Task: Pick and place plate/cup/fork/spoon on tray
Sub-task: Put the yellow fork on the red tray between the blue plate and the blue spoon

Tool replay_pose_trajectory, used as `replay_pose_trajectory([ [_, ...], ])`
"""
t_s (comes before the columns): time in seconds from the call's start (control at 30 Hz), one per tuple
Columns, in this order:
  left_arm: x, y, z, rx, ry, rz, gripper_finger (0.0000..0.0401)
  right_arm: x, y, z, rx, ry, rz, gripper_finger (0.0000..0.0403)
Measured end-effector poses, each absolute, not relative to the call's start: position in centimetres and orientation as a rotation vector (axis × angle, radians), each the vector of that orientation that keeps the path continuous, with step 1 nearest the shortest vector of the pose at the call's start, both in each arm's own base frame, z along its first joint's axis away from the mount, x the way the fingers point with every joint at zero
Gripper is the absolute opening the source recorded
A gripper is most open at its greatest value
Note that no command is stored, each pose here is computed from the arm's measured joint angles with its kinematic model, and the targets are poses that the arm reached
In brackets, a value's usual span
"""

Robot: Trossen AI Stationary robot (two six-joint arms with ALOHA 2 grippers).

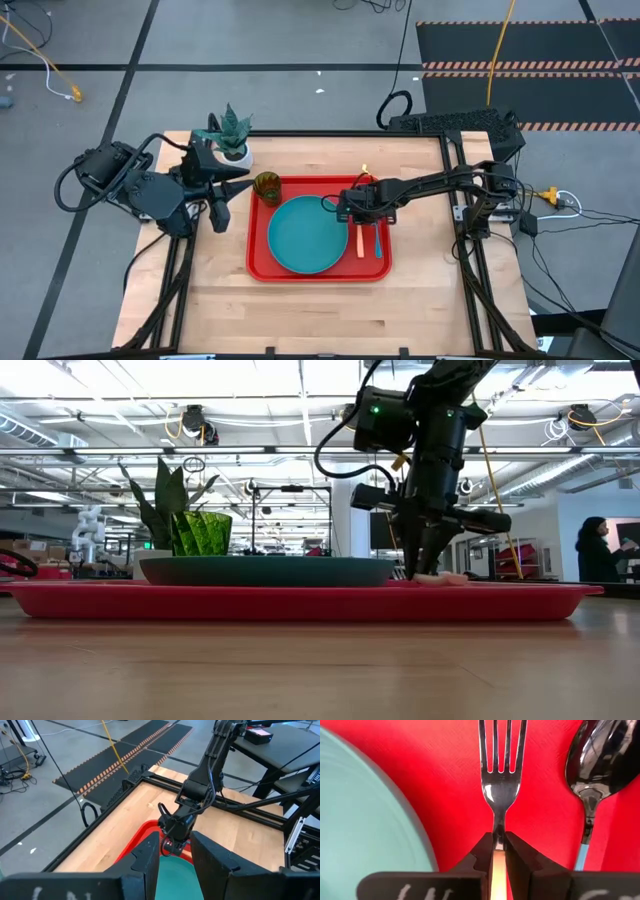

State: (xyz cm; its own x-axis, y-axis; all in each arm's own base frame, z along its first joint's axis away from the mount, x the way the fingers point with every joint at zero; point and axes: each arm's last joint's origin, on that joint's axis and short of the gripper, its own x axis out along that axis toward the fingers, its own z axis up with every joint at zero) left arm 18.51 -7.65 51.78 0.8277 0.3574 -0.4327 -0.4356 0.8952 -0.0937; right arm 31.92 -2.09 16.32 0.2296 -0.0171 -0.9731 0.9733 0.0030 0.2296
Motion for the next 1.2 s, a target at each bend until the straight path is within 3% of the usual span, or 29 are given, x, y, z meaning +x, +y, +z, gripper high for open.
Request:
replay_pose_trajectory([
  [1.2, 18.53, -7.71, 51.74, -0.194, 0.431, 0.405, 0.0113, 31.49, -2.64, 15.41, 1.327, 1.008, -1.058, 0.0024],
])
